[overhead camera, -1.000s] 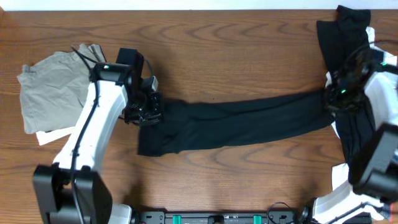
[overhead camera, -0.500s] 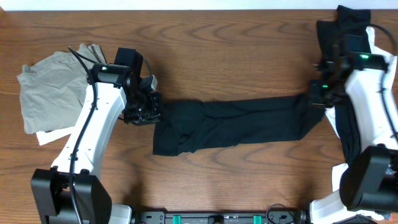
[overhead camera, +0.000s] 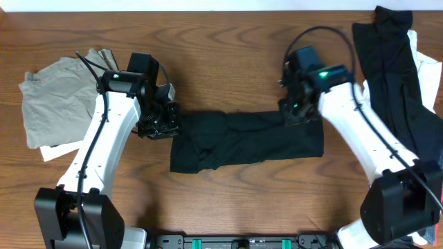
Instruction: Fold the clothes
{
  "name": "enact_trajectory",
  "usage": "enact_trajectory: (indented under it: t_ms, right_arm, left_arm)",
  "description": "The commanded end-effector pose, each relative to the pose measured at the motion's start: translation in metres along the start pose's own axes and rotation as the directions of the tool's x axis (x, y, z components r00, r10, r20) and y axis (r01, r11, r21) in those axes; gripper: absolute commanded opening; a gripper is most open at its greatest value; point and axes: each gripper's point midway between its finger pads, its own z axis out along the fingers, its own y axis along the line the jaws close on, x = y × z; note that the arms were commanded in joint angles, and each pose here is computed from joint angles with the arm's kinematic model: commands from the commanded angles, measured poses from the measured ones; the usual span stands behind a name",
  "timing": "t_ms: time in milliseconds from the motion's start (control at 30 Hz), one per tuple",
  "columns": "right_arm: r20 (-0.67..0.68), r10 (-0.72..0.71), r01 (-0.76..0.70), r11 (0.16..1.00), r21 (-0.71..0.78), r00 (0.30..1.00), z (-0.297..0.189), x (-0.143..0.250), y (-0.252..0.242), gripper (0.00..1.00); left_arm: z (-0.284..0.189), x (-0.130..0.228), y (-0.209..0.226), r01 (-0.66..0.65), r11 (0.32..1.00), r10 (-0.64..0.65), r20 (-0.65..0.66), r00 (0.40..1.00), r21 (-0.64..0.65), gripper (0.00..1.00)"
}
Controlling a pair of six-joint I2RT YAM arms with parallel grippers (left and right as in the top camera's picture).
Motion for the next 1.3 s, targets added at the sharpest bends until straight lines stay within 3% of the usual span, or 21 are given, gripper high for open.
enact_trajectory:
  t_ms: [0,67,167,233,367,567,600,733,867,1100,1267]
  right_arm:
    - [-0.02,-0.008,0.009,1.0,0.007,1.0,0.01,0.009,0.015,0.01]
    - [-0.034,-0.032,0.033,0.999,0.006,0.999,0.016,0.013,0.022,0.03]
    - [-0.053,-0.066,0.066,0.998,0.005,0.996,0.023,0.018,0.033,0.25]
    - [-0.053,-0.084,0.084,0.996,0.009,0.995,0.024,0.019,0.037,0.33]
    - [-0.038,-0.086,0.088,0.995,0.047,0.996,0.024,0.015,0.032,0.4]
    - [-0.027,-0.051,0.053,0.995,0.09,0.998,0.024,0.01,0.014,0.4]
    - [-0.025,-0.042,0.044,0.995,0.091,0.999,0.024,0.009,0.011,0.4]
    - [-0.021,-0.012,0.014,0.995,0.094,1.0,0.024,0.007,0.001,0.41]
    - [-0.018,0.0,0.002,0.995,0.095,1.0,0.024,0.005,-0.003,0.4]
    - [-0.016,0.0,0.002,0.996,0.095,1.0,0.024,0.005,-0.003,0.4]
    - [-0.016,0.0,0.002,0.996,0.095,1.0,0.024,0.005,-0.003,0.4]
  left_arm:
    - [-0.001,0.002,0.001,0.002,1.0,-0.002,-0.003,1.0,-0.002,0.25]
    - [-0.001,0.002,0.001,0.002,1.0,-0.002,-0.003,1.0,-0.002,0.25]
    - [-0.001,0.002,0.001,0.002,1.0,-0.002,-0.003,1.0,-0.002,0.25]
    - [-0.001,0.002,0.001,0.002,1.0,-0.002,-0.003,1.0,-0.002,0.25]
    - [-0.001,0.002,0.001,0.003,1.0,-0.003,-0.004,1.0,-0.002,0.25]
    - [-0.001,0.002,0.001,0.003,1.0,-0.003,-0.004,1.0,-0.002,0.26]
    - [-0.001,0.002,0.001,0.003,1.0,-0.003,-0.004,1.0,-0.002,0.35]
    - [0.0,0.002,0.001,0.003,1.0,-0.003,-0.003,1.0,-0.002,0.53]
    - [0.003,-0.002,0.003,0.002,1.0,-0.002,0.002,1.0,-0.013,0.63]
    - [0.032,-0.008,0.02,0.009,0.997,-0.013,-0.058,0.998,-0.076,0.66]
    - [0.066,-0.005,0.022,-0.067,0.998,0.063,-0.161,0.985,-0.021,0.66]
